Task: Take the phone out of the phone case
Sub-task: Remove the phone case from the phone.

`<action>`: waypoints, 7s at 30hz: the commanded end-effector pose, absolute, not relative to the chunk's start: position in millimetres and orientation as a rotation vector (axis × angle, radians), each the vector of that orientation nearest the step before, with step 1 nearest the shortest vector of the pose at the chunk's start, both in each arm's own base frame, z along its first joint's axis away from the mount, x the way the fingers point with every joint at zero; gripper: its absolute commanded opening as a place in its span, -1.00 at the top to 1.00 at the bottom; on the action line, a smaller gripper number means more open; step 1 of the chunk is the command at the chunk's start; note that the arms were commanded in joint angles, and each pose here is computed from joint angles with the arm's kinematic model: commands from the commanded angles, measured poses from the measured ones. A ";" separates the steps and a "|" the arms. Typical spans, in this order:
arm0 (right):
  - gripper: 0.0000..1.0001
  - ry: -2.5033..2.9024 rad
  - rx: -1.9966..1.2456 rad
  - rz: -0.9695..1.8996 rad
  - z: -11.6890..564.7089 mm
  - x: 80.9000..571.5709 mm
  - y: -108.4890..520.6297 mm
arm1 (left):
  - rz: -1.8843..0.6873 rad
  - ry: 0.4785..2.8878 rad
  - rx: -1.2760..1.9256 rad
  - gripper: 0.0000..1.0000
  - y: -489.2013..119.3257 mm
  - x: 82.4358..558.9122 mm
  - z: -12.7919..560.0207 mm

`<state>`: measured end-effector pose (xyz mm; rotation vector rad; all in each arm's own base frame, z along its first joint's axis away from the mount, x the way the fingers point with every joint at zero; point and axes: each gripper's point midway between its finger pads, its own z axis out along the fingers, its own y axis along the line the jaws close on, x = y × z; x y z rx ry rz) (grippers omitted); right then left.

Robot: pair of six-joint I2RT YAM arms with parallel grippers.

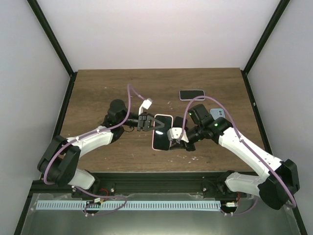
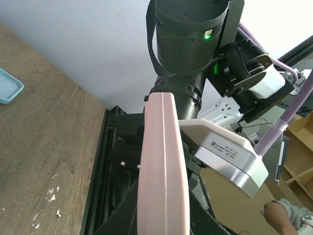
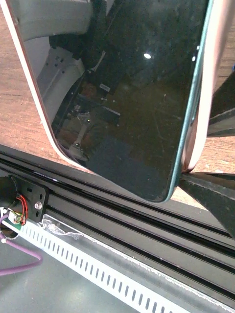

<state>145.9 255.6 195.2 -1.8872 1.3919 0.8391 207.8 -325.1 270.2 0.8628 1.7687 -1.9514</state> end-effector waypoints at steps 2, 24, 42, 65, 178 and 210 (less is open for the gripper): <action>0.64 1.093 -1.748 0.660 263.9 189.8 290.0 | -2.006 1.851 0.834 1.00 -331.6 199.8 265.0; 0.24 1.456 -1.291 1.378 297.1 232.9 278.3 | -1.907 1.898 0.831 1.00 -337.7 188.4 239.8; 0.62 1.387 -1.288 1.662 318.3 198.6 268.3 | -1.887 2.020 0.834 1.00 -355.3 175.3 184.2; 0.99 1.612 -1.165 1.687 244.5 207.9 269.9 | -1.589 1.950 0.428 0.08 -323.9 246.9 201.0; 0.99 2.894 0.036 1.068 70.5 304.0 256.9 | 0.359 1.996 0.754 0.26 -317.2 280.9 62.7; 0.99 2.895 0.062 0.904 56.9 316.4 244.1 | 0.114 1.908 0.539 1.00 -329.5 283.7 150.3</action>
